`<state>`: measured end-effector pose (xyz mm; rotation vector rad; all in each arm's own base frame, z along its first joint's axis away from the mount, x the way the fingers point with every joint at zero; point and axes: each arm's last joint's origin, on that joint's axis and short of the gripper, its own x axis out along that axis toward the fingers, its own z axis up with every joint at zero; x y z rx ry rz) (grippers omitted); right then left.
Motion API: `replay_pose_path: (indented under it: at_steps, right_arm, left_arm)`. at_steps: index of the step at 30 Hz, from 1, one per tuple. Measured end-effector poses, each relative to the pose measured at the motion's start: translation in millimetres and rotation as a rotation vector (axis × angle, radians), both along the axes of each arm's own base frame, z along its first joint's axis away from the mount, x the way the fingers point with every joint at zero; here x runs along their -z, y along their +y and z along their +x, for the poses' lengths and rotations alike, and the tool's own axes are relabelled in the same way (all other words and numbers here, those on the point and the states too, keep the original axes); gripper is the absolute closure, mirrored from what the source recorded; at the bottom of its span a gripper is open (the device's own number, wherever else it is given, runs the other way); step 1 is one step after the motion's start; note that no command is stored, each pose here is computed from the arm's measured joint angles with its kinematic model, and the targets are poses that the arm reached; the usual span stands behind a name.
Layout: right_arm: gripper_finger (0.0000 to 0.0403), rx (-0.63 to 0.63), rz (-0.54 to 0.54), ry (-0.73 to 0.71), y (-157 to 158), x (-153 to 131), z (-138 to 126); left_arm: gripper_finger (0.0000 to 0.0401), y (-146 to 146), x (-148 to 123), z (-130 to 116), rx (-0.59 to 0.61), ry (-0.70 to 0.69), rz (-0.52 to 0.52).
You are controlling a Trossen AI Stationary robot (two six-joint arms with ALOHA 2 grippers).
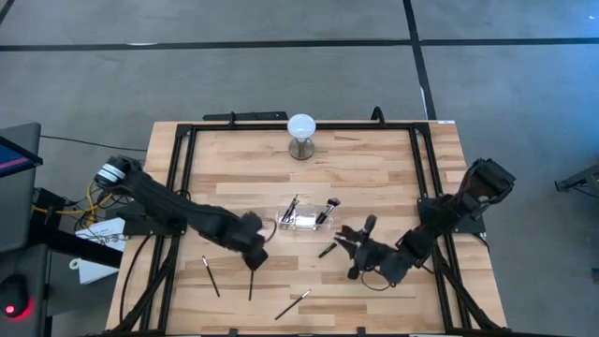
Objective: Put items in baskets/containers
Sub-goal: Put the black eyeshadow brush into the transparent organizer
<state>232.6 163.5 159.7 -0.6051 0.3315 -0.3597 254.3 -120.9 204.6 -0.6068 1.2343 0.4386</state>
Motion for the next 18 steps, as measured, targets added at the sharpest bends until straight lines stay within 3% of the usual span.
replay_pose_path:
  at_steps: [7, 11, 18]
  right_arm:
    - [0.0348, 0.090, -0.014, 0.048, -33.2, -21.4, 0.2]
    - [0.0348, 0.089, -0.003, 0.103, -55.8, -34.4, -1.6]
    - [0.0348, 0.002, 0.086, 0.180, -80.6, -45.9, -3.9]
  left_arm:
    - [0.0249, -22.2, 39.5, 7.8, -0.172, 0.256, -0.245]
    - [0.0248, -28.7, 32.1, 15.3, -0.239, 0.216, -0.282]
    - [0.0241, -21.7, 29.6, 22.1, -0.366, 0.165, -0.257]
